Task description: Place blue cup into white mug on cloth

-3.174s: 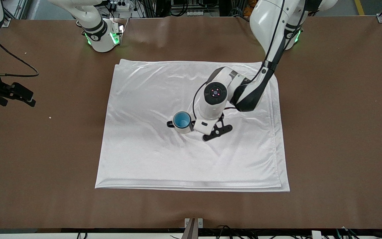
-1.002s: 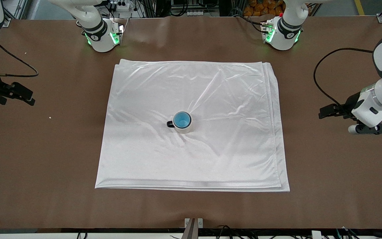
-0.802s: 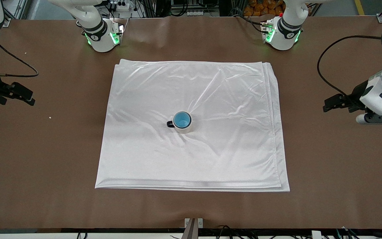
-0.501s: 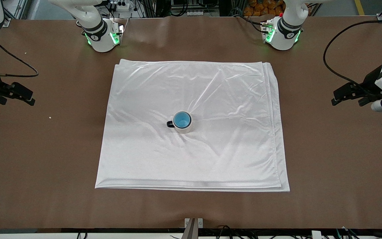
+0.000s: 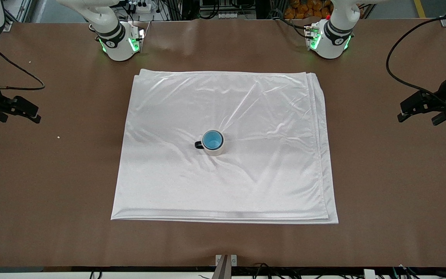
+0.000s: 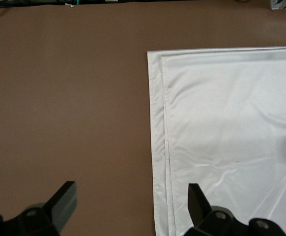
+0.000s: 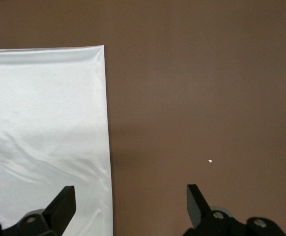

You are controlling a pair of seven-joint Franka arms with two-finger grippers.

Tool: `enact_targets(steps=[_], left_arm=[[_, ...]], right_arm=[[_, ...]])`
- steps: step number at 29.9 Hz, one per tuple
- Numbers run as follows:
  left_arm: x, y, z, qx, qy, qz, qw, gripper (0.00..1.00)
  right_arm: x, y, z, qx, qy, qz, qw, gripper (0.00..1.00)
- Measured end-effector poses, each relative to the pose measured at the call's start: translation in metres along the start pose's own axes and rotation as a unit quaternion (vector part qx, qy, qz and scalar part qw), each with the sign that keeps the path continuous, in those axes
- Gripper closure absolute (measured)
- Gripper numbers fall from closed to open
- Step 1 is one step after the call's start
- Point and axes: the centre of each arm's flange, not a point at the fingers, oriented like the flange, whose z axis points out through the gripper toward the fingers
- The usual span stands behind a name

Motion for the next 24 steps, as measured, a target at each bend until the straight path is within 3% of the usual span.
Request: enact_targets(steps=[10,24], left_arm=[[0.0004,-0.0026,0.001,0.033,-0.005,0.048,0.998,0.0],[-0.0003,-0.0051,-0.0011,0.036,-0.007,0.054,0.998,0.0]], right_arm=[[0.0,0.0001,0.0,0.0,0.0,0.001,1.0,0.0],[0.0005,0.0002,-0.0028,0.0,0.003,0.001,1.0,0.0]])
